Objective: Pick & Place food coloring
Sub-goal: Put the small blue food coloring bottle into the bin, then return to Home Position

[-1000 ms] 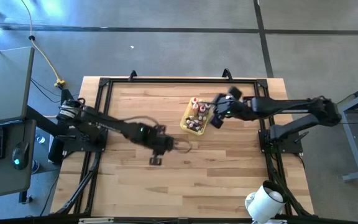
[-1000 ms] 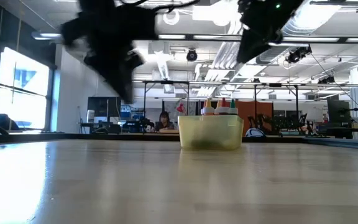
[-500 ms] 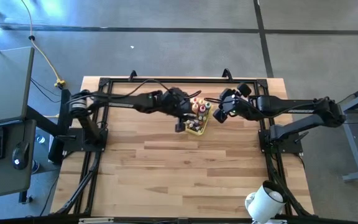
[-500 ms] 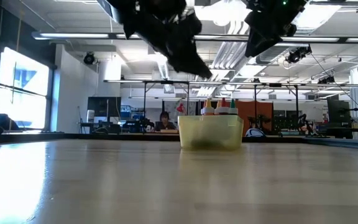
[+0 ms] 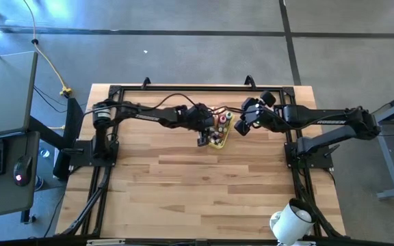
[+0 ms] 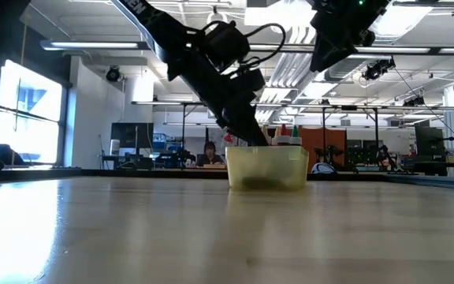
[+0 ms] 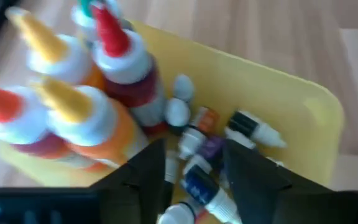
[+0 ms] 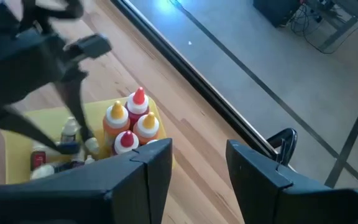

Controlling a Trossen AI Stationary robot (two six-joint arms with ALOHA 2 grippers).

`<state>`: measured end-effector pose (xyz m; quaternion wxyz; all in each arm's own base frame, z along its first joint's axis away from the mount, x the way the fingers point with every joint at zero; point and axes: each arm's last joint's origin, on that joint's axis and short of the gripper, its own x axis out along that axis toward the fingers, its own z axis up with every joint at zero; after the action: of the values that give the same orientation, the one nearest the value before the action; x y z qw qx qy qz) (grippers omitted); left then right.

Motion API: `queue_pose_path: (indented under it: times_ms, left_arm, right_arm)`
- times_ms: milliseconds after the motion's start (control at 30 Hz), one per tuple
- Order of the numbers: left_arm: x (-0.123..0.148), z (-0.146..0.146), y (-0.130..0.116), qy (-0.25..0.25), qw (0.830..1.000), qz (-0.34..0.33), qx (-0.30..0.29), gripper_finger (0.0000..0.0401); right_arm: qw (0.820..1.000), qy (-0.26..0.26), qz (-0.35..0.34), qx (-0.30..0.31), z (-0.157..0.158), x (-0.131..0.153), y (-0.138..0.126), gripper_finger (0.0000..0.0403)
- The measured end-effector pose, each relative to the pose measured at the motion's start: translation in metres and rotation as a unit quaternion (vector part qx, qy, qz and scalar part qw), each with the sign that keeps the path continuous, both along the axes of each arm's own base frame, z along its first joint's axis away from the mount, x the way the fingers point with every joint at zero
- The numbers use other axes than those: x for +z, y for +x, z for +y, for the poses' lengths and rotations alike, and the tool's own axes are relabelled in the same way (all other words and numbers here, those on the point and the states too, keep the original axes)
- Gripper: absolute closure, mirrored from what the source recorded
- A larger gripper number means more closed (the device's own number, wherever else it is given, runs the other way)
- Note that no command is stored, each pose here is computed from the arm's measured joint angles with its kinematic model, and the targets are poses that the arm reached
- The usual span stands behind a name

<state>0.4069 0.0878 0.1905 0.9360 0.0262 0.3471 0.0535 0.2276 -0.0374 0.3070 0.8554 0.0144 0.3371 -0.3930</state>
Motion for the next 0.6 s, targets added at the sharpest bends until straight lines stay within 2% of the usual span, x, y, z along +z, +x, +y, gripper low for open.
queue_pose_path:
  times_ms: [133, 200, 300, 367, 467, 533, 600]
  left_arm:
    - [0.013, 0.0, -0.005, 0.013, 1.0, 0.008, 0.017, 0.0218]
    - [0.037, 0.0, -0.011, 0.02, 0.999, 0.03, 0.029, 0.0214]
    - [0.083, -0.002, -0.031, 0.031, 0.992, 0.11, 0.053, 0.0213]
    - [0.11, -0.005, -0.05, 0.032, 0.982, 0.173, 0.067, 0.0213]
    - [0.154, -0.01, -0.077, 0.042, 0.976, 0.199, 0.084, 0.0213]
    - [0.176, -0.014, -0.101, 0.046, 0.971, 0.213, 0.098, 0.0213]
    - [0.189, -0.019, -0.126, 0.041, 0.968, 0.216, 0.123, 0.0213]
  right_arm:
    - [1.0, -0.015, 0.018, 0.021, 0.0, 0.001, 0.0, 0.0256]
    - [0.999, -0.032, 0.024, 0.026, 0.0, 0.003, -0.002, 0.0254]
    - [0.999, -0.053, 0.002, 0.009, -0.001, 0.011, -0.006, 0.0252]
    - [0.998, -0.062, -0.001, 0.012, 0.0, 0.016, -0.011, 0.0252]
    - [0.997, -0.062, 0.011, 0.049, 0.002, 0.022, -0.022, 0.0253]
    - [0.996, -0.045, 0.011, 0.073, 0.004, 0.025, -0.031, 0.0252]
    - [0.997, -0.009, -0.009, 0.07, 0.006, 0.027, -0.041, 0.0251]
